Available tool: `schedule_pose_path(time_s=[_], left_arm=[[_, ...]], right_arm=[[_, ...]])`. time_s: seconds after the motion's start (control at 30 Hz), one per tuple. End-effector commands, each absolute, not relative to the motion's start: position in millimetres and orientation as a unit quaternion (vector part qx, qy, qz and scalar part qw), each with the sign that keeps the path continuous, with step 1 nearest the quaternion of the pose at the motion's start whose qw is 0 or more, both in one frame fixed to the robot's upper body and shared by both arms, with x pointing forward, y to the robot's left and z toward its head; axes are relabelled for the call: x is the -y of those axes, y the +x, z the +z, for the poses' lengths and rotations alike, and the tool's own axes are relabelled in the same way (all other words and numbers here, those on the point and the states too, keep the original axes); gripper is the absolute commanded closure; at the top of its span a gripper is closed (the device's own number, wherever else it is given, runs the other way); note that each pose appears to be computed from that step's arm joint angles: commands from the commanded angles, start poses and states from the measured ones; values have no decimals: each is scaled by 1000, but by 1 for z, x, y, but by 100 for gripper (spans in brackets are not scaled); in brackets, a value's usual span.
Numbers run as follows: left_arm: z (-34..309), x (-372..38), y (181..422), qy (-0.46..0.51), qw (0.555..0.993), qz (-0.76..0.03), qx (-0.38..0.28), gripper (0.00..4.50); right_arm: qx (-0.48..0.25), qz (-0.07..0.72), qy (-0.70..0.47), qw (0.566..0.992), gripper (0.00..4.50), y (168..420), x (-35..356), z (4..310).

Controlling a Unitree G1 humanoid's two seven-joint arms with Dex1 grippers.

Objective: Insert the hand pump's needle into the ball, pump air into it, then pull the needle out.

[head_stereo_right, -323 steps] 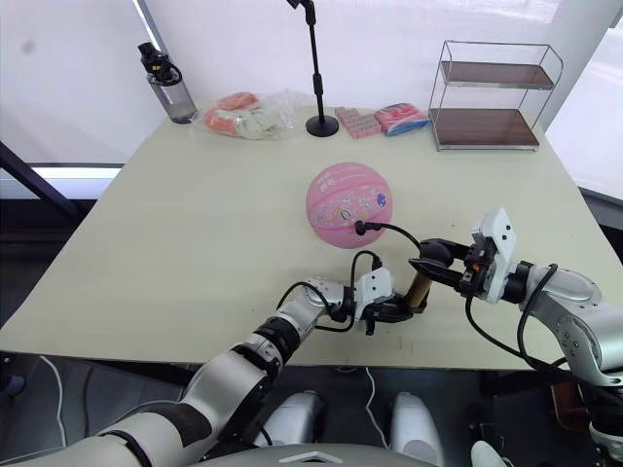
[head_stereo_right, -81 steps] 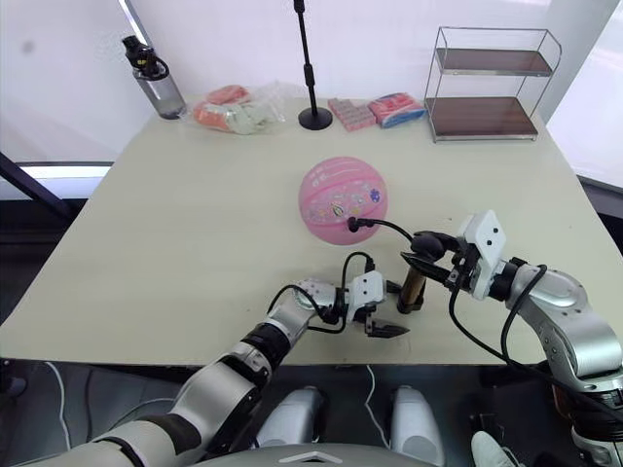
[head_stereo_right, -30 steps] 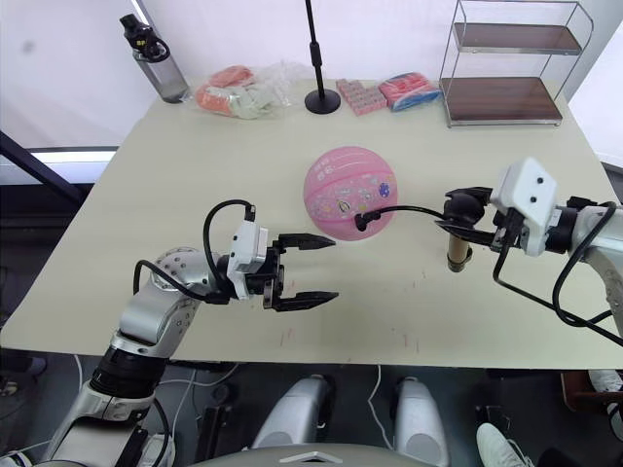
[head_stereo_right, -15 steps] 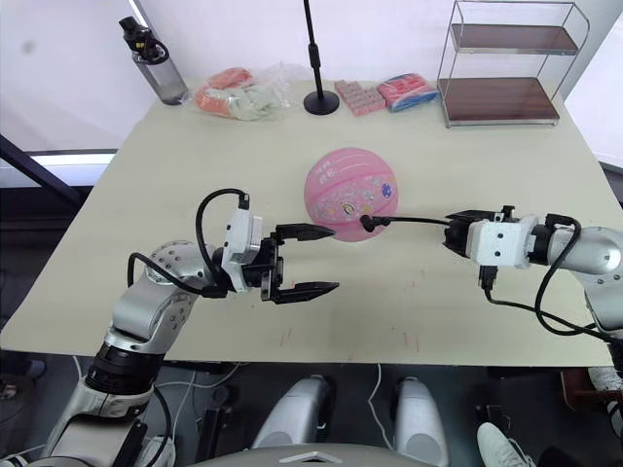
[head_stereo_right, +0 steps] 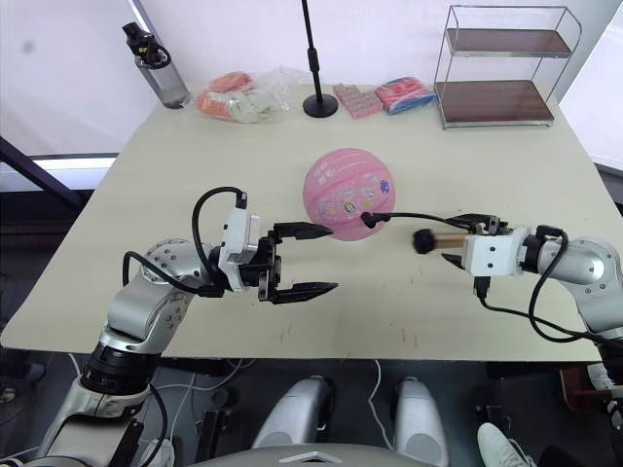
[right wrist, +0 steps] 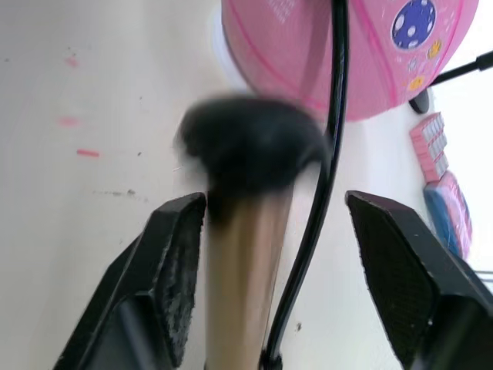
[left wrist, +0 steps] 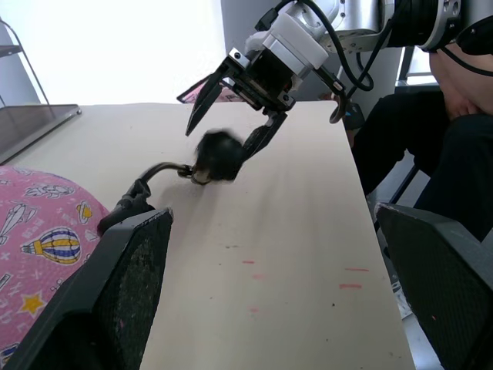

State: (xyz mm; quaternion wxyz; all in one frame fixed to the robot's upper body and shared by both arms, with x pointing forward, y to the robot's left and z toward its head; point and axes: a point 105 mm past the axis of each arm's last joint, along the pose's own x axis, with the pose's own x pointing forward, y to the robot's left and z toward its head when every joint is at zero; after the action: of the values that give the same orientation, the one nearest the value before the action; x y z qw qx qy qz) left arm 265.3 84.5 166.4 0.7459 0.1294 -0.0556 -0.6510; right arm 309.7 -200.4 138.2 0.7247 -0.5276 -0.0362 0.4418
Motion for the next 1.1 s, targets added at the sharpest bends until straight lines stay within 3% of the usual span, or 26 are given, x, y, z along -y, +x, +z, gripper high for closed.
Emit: schedule_pose_path(time_s=[0.03, 0.17, 0.47, 0.67, 0.9, 1.1], left_arm=[[182, -87, 264, 139, 744, -648, 83, 0], [183, -88, 264, 138, 746, -646, 85, 0], [205, -94, 283, 128, 773, -611, 114, 0], [225, -96, 304, 123, 799, -572, 137, 0], [244, -96, 338, 124, 839, -509, 143, 0], [247, -91, 361, 131, 858, -481, 123, 0]], right_arm=[[46, 435, -527, 729, 7, 306, 209, 147], [41, 436, -512, 739, 7, 302, 214, 147], [78, 414, -331, 844, 7, 278, 210, 153], [106, 397, -198, 890, 7, 256, 204, 157], [127, 411, -60, 901, 7, 228, 191, 162], [130, 428, -27, 894, 7, 218, 182, 164]])
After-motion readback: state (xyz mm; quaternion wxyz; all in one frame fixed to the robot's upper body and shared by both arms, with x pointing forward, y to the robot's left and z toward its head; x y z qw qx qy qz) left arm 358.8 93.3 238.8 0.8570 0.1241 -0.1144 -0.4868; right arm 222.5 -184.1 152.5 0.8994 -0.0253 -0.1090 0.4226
